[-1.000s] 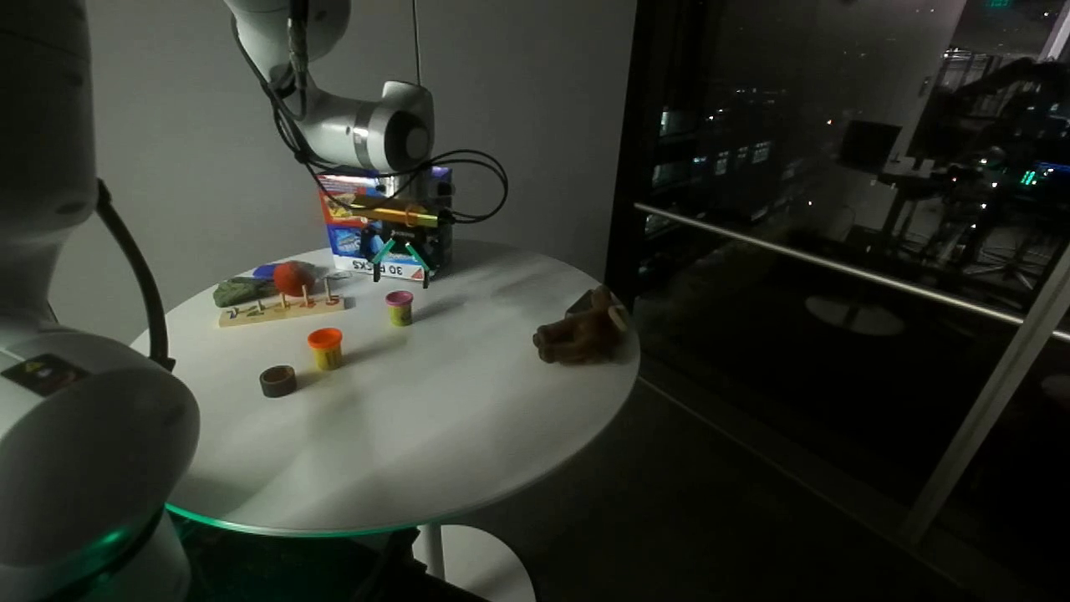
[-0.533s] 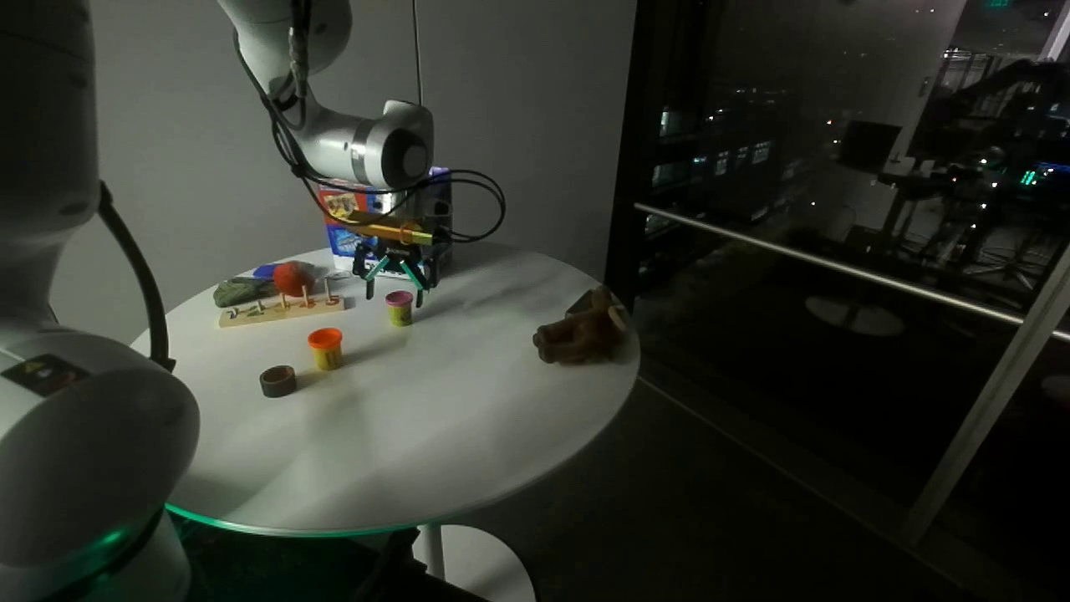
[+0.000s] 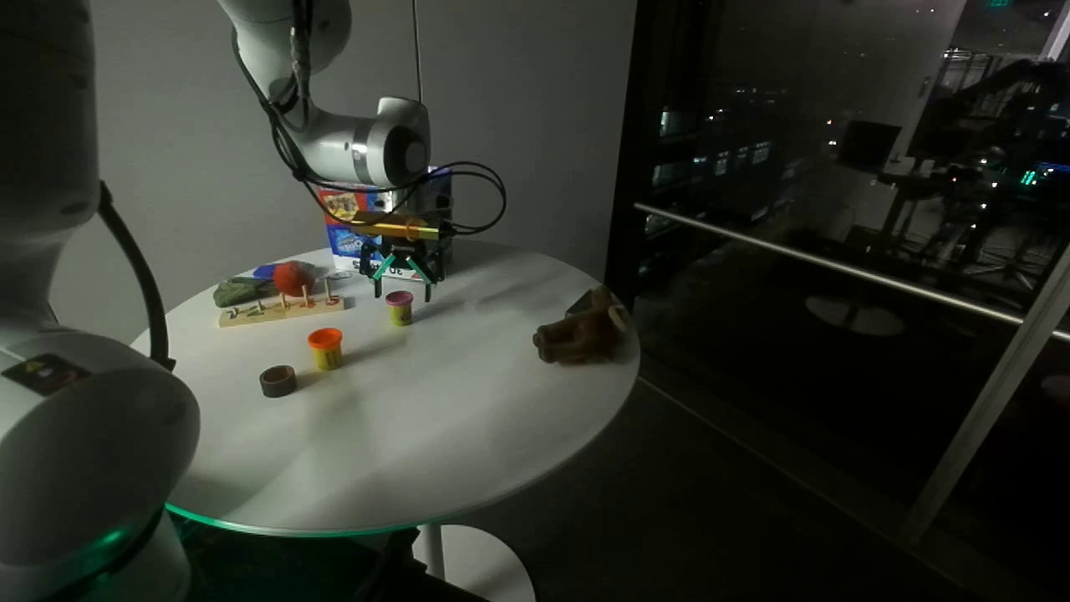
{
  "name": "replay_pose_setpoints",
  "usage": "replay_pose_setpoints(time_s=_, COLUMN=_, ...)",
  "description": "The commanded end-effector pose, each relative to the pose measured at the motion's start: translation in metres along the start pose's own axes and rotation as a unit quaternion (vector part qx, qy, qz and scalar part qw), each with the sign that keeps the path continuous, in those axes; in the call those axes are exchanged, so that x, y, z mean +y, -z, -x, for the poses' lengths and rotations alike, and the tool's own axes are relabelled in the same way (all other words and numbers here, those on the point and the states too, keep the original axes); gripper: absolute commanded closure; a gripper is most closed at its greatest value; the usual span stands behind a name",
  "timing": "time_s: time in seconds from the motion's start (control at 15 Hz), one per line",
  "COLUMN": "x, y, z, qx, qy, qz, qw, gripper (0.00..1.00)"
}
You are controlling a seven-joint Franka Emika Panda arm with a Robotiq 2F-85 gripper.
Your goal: Stack three objects
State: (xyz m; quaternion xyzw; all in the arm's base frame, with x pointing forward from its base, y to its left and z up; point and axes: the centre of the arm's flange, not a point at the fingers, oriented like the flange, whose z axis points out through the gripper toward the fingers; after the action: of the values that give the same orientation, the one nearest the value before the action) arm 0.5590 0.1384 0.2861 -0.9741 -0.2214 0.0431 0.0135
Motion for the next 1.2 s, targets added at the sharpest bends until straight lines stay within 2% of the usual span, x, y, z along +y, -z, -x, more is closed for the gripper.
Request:
replay_pose_setpoints(time_s=0.0, x=-0.004, y=-0.001, z=-0.005, qx=0.001, qy=0.013, qz=0.009, qw=0.9999, gripper=0.00)
replay_pose_setpoints(time_s=0.6, x=-0.017, y=-0.019, z=-0.012, qx=-0.015, qy=0.027, qz=0.007, qw=0.9995, gripper=0.00)
replay_pose_setpoints(time_s=0.67, x=-0.016, y=-0.022, z=-0.012, qx=-0.017, qy=0.028, qz=0.007, qw=0.9994, gripper=0.08)
replay_pose_setpoints(time_s=0.73, x=-0.016, y=-0.024, z=-0.012, qx=-0.018, qy=0.029, qz=0.007, qw=0.9994, gripper=0.27)
replay_pose_setpoints(time_s=1.13, x=-0.019, y=-0.025, z=-0.009, qx=-0.021, qy=0.036, qz=0.024, qw=0.9989, gripper=0.73)
